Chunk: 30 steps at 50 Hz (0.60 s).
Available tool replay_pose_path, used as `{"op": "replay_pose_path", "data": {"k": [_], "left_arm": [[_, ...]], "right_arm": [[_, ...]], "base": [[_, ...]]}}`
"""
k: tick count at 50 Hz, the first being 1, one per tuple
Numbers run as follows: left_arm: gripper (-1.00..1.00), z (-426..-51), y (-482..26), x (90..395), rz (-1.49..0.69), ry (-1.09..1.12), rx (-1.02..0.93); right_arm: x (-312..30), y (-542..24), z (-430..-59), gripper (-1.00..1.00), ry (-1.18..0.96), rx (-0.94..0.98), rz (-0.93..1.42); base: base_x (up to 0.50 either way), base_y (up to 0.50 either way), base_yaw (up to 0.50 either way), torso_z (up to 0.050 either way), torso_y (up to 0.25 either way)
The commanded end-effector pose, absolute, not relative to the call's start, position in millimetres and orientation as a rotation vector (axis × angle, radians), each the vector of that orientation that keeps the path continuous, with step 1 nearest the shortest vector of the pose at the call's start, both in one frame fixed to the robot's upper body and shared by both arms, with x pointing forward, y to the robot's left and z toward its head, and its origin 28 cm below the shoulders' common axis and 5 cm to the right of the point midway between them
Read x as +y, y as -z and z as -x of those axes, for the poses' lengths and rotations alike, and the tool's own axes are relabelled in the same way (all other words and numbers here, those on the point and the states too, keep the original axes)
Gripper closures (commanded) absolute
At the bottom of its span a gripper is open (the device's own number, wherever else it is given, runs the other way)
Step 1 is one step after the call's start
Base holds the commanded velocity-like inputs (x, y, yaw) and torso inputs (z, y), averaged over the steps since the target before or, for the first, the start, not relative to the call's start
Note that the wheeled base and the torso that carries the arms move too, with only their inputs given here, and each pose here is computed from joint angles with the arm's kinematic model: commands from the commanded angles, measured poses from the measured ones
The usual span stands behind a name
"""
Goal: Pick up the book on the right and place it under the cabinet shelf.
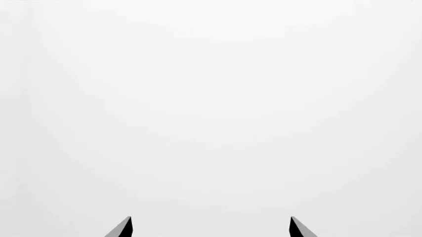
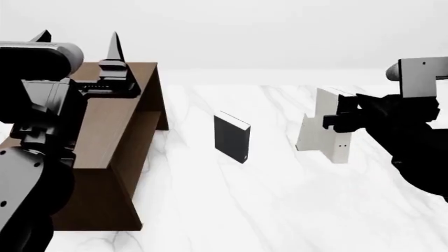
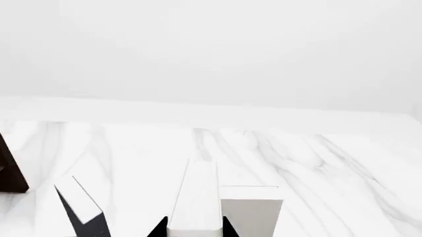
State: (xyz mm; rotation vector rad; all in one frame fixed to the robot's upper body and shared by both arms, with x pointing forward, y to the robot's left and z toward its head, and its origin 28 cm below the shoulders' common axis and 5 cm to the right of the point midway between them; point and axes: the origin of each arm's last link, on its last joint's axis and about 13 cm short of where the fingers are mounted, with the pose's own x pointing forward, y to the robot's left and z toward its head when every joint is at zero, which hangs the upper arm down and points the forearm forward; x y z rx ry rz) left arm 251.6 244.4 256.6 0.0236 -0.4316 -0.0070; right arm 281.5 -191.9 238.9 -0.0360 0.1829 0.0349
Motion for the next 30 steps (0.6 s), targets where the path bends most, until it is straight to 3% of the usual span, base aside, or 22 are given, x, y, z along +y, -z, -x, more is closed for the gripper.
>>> {"op": "replay_pose_path", "data": {"k": [1,30], "left_arm": [[-1.00,-251.5,-258.9,244.9,-0.025,0.003,-0.438],[-1.00,-252.3,-256.2,245.9,-0.024,-0.004,-0.434]], "right_arm": [[-172.0,-250.0,-271.3,1.00,-0.127,0.073,-0.005],[-119.2,-199.7,-286.4,1.00,-0.365,0.109,-0.214]], "base": [[0.00,0.00,0.00,0.000,0.000],[0.00,0.00,0.00,0.000,0.001]]}}
